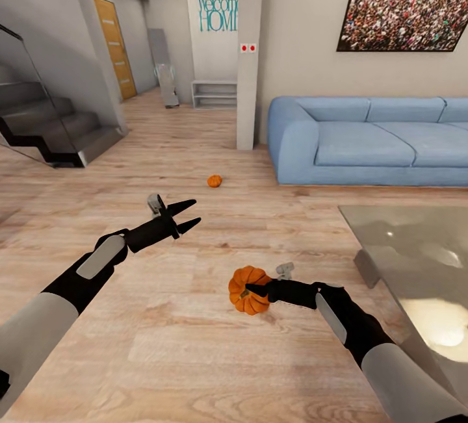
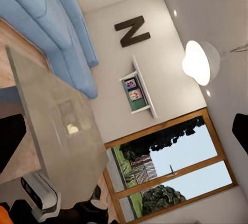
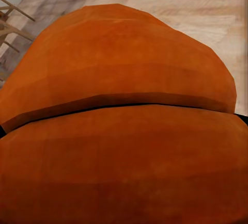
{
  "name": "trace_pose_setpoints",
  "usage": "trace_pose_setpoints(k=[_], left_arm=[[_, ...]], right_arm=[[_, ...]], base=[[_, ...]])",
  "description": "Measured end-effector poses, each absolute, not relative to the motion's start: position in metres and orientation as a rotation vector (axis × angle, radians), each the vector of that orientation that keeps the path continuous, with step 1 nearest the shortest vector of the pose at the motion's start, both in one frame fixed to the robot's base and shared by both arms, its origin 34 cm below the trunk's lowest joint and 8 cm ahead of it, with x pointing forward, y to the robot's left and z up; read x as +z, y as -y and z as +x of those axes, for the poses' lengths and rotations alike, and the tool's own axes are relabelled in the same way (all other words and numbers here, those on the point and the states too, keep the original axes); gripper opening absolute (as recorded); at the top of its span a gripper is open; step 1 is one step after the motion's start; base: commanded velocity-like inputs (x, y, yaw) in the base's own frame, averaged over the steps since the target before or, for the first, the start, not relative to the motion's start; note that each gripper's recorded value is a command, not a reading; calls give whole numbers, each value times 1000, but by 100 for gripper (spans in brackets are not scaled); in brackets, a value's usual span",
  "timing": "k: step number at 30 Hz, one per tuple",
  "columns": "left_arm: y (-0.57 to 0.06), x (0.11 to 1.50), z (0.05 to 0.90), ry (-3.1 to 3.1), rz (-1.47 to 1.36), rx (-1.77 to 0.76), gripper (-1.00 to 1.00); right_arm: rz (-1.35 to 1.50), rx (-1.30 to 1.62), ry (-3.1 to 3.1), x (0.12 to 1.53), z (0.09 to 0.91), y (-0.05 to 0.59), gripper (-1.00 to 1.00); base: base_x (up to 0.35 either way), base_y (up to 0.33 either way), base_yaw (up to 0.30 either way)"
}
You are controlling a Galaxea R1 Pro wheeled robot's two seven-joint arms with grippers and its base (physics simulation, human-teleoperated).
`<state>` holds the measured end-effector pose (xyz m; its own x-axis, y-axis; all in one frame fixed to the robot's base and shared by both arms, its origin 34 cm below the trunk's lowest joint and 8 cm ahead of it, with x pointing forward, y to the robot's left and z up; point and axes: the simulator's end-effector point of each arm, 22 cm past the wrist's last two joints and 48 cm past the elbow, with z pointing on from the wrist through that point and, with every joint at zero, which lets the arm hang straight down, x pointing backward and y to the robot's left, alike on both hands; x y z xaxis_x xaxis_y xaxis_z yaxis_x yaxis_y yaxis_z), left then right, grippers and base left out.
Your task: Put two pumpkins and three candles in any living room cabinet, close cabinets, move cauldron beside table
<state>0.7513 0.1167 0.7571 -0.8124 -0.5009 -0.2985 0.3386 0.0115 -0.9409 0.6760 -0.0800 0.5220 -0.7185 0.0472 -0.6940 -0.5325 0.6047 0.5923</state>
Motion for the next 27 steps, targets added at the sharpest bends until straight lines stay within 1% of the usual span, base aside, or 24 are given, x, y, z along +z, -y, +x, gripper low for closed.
trace_pose_setpoints(k=[21,23,27], left_arm=[[-116,756,751,-1714,-168,-1861,100],[-116,756,751,-1714,-168,-1861,100],[-116,756,751,-1714,-169,-1860,100]], right_arm=[[-380,1090,-2147,521,676,80,-100],[-379,1089,-2148,521,676,80,-100],[-378,1086,-2149,521,676,80,-100]], base=[[333,0,1],[337,0,108],[337,0,243]])
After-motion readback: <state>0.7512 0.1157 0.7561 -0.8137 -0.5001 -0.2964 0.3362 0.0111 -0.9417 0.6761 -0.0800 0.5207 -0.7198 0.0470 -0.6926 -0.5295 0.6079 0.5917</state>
